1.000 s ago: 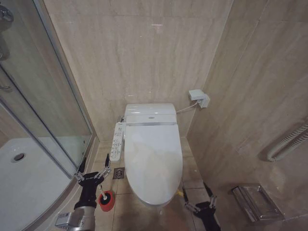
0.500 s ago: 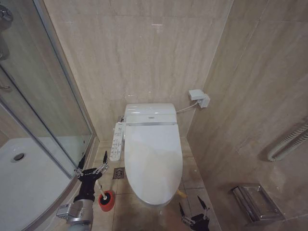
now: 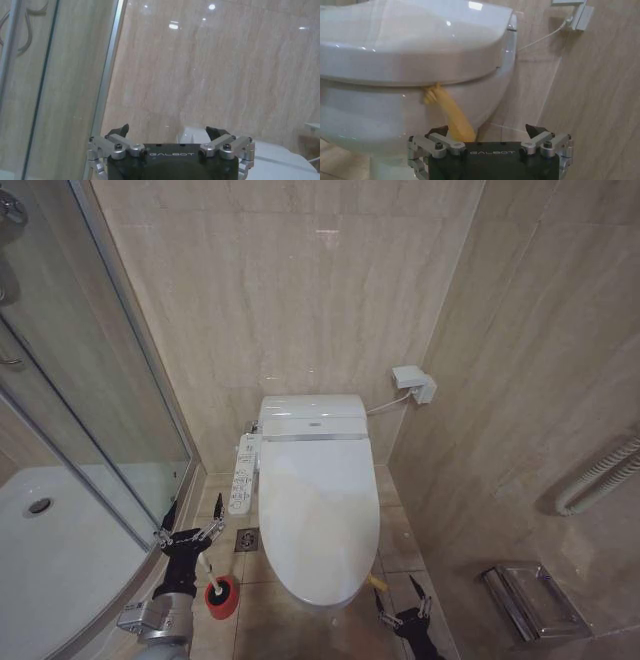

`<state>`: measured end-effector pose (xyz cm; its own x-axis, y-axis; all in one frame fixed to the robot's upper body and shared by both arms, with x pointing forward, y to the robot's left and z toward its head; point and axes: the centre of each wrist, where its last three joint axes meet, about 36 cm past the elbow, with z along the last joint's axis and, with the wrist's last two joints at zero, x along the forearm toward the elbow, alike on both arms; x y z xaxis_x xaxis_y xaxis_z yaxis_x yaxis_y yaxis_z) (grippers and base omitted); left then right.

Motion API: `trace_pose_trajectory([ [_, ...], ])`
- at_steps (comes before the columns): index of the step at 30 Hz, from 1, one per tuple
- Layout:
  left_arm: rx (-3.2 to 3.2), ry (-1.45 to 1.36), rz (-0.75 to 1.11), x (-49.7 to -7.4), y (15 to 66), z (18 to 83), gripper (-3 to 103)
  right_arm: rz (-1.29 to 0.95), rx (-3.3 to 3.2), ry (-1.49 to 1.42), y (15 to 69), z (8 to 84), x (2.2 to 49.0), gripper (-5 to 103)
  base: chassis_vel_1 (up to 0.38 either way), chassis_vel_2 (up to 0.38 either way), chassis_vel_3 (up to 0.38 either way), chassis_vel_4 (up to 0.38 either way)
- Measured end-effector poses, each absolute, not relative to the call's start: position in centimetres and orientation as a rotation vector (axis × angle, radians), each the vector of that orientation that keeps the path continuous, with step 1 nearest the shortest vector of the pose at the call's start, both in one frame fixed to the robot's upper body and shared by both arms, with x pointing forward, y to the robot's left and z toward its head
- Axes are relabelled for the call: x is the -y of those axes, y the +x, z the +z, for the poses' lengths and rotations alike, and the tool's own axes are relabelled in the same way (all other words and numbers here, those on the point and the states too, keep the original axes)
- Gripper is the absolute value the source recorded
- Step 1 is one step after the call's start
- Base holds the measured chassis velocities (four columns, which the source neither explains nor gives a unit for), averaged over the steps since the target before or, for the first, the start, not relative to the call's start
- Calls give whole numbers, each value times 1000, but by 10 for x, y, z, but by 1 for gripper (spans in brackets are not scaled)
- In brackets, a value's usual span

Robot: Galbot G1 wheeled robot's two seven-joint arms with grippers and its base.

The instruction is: Open the toilet lid, clean the toilet bowl with a toilet brush, close the toilet lid, and flush.

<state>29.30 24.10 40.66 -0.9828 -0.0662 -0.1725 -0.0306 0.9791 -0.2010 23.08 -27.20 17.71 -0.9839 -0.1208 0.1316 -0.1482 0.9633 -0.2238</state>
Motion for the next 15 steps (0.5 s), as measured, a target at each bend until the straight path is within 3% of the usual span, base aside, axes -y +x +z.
trace_pose_trajectory([
  [8,-2956,-80,-293,-240,292,403,100,330,3002,156,235,169,273,100,0,0,0,0],
  [9,-2957,-82,-292,-240,292,403,100,327,3003,155,236,169,272,84,0,0,0,0],
  [15,-2959,-89,-285,-242,291,403,100,309,3011,160,235,167,267,84,0,0,0,0],
])
